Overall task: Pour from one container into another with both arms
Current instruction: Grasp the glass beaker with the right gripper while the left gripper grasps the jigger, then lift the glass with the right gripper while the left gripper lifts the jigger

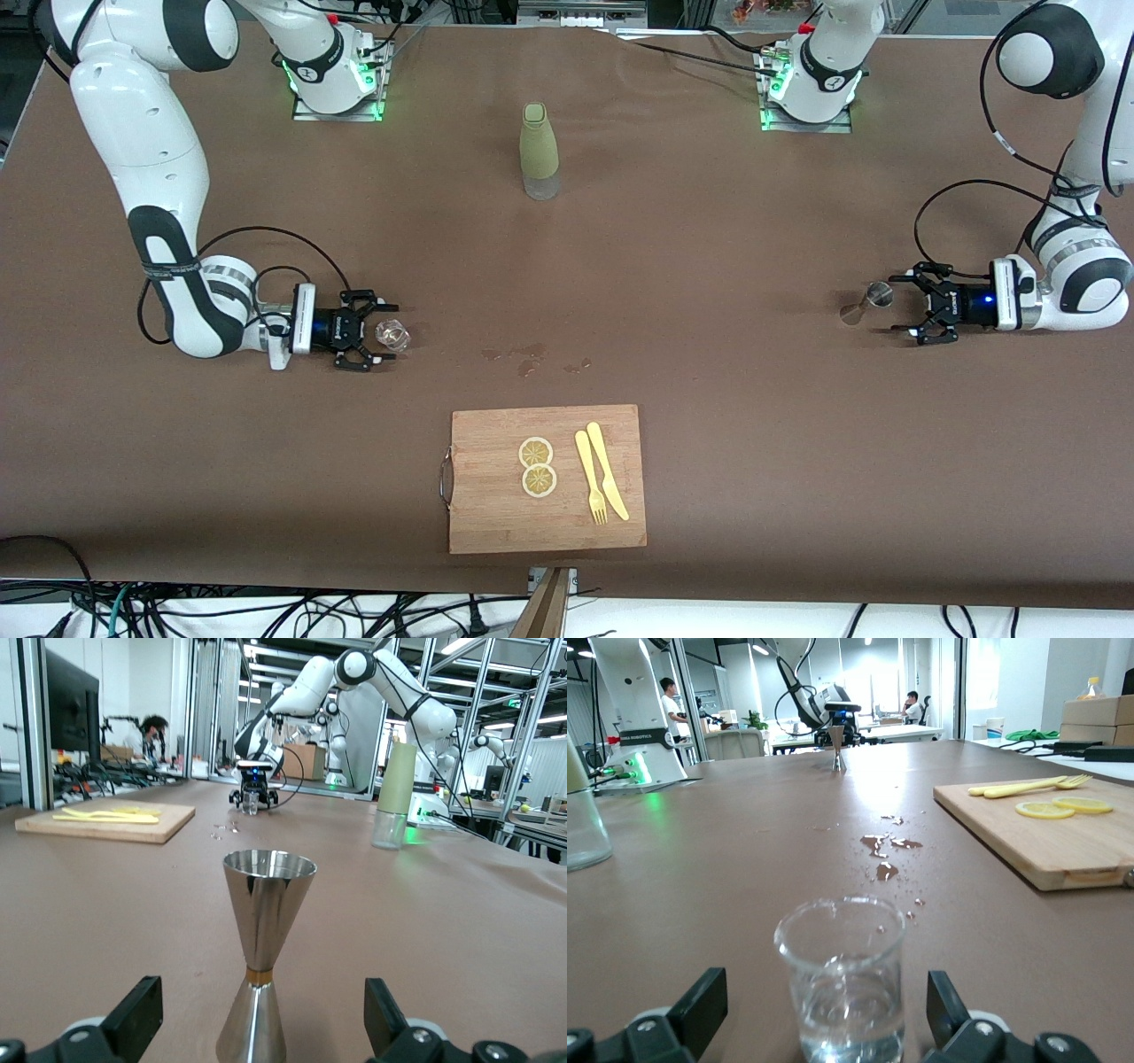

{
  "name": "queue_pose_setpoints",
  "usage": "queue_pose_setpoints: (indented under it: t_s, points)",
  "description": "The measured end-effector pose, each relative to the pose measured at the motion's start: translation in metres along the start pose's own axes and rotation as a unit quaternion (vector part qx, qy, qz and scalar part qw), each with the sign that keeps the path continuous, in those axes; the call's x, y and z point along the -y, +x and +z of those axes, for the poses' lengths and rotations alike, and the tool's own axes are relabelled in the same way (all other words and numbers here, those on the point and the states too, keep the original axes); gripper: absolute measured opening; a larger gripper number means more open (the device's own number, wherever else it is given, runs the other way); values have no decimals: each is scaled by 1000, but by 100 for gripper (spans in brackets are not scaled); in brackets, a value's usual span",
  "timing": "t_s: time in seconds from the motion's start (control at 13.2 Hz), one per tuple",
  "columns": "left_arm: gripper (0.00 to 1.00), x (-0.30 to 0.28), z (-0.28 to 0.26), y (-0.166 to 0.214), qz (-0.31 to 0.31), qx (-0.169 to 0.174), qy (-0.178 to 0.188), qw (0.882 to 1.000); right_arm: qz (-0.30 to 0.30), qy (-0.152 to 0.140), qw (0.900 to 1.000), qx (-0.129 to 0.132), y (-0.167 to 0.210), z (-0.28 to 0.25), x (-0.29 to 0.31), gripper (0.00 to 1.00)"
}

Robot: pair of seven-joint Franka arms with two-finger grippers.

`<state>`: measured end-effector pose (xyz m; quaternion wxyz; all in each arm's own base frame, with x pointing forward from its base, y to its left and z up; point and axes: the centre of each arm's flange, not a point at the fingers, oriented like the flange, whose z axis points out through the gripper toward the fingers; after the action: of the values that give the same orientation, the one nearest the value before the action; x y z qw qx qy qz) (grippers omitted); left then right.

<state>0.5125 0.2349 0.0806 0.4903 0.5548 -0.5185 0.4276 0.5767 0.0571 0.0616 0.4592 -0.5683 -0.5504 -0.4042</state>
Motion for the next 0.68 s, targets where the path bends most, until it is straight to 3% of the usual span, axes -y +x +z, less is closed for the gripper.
queue_pose_setpoints:
  t_s: [0.53,0.68]
  points:
    - [100,-5,33,-11,29,-23,-14,999,5,-3,1000,-2,-7,13,1,95]
    - [100,-4,36,-13,29,-22,-15,999,2,-3,1000,-1,-6,14,-2,69]
